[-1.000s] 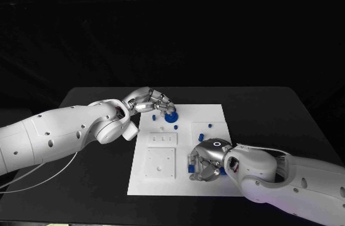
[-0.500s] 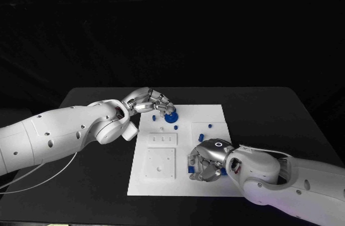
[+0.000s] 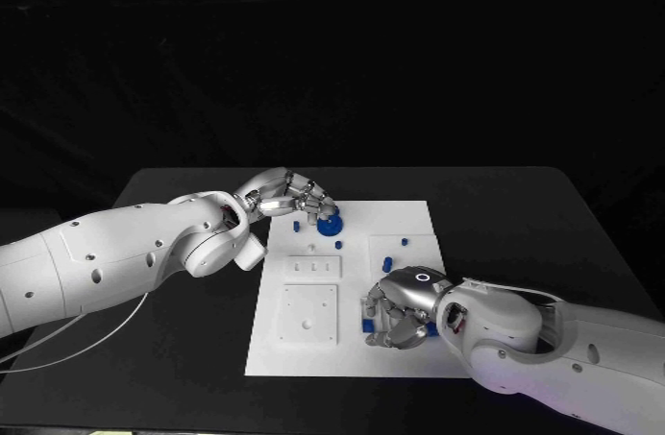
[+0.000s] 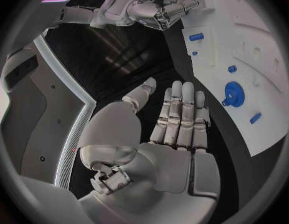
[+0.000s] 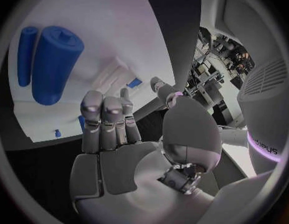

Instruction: Assemble the parts on the task board

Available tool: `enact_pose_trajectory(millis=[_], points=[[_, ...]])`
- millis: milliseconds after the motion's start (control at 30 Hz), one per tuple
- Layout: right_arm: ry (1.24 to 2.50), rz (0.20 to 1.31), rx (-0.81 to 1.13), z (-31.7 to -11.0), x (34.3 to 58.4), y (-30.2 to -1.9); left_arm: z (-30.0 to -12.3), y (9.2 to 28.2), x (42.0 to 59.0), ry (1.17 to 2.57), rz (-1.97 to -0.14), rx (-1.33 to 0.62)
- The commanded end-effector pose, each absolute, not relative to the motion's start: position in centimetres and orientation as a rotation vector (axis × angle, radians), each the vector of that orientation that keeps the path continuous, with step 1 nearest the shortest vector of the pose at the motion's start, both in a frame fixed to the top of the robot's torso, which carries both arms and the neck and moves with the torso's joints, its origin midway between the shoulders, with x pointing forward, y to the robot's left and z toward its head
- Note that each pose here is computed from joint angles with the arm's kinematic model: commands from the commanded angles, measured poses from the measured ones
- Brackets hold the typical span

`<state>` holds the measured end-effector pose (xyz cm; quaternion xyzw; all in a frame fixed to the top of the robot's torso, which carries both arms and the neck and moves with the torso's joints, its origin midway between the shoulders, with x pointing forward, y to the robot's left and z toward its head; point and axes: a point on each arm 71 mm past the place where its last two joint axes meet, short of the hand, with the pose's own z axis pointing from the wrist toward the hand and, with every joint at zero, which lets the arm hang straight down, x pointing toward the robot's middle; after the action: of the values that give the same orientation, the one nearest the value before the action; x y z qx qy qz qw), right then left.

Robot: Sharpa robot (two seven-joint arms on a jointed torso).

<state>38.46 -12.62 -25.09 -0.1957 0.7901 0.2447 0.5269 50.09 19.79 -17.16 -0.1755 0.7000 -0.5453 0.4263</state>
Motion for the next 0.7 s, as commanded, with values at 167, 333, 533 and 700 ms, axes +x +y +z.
enact_pose_trajectory(millis=[167, 333, 533, 700], points=[[1.913, 0.572, -0.497, -25.46, 38.56, -12.37, -17.12, 19.65, 50.03, 1.753, -1.378, -0.440], [1.917, 0.569, -0.506, -25.57, 38.64, -12.16, -17.12, 19.66, 50.03, 1.753, -1.378, -0.440], [1.924, 0.576, -0.515, -25.61, 38.55, -11.99, -17.12, 19.69, 50.03, 1.753, -1.378, -0.441], [1.945, 0.593, -0.519, -25.69, 38.35, -11.88, -17.12, 19.72, 50.04, 1.753, -1.376, -0.442]])
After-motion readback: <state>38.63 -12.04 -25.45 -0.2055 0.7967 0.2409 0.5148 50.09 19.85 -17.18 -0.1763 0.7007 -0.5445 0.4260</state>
